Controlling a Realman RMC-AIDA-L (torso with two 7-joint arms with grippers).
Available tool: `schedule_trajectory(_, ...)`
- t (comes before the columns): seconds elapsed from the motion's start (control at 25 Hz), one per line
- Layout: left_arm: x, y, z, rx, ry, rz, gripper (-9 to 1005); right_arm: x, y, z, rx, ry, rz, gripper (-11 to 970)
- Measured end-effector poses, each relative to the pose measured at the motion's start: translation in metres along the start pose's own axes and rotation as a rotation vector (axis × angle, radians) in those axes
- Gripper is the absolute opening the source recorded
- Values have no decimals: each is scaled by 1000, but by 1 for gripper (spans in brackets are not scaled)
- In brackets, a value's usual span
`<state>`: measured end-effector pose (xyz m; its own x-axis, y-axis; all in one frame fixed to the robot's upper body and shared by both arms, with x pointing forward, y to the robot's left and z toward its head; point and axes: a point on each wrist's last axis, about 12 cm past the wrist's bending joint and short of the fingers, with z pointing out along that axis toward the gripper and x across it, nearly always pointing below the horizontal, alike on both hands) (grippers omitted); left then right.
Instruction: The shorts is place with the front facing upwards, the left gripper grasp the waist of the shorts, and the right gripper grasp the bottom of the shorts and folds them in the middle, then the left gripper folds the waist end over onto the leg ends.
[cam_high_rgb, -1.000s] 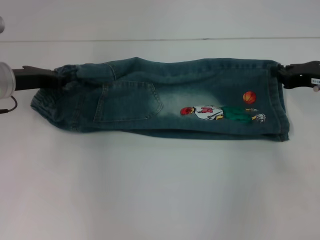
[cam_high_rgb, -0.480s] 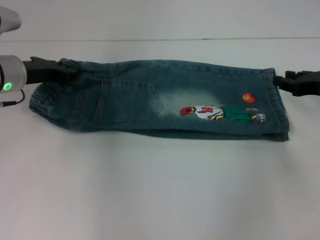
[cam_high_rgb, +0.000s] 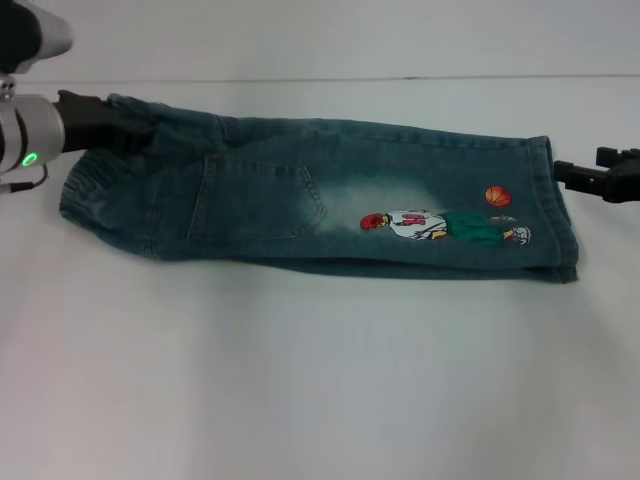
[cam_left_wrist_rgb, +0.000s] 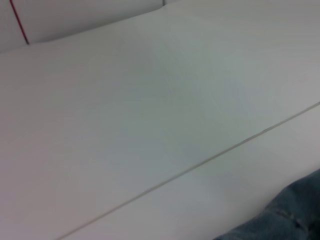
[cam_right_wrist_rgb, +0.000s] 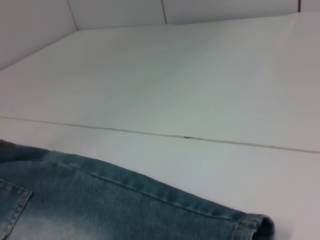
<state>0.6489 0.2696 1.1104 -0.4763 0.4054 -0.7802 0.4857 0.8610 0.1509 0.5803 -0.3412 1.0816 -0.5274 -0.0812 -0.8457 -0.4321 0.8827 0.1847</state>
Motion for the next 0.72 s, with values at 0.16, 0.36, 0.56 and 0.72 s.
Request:
schedule_trajectory(0.16, 2, 9, 0, -70, 18, 43, 386, 3, -1, -1, 2, 3, 4, 733)
schedule_trajectory(0.36, 7, 16, -2, -99, 60, 83, 635, 5, -2, -3, 6, 3, 11, 790)
schedule_trajectory(0.56, 12, 13, -3, -78, 85, 99, 706, 5, -2, -3, 6, 3, 1, 790)
schedule_trajectory(0.72, 14, 12, -3, -61, 95, 97, 704, 5, 0, -2, 1, 4, -4, 791)
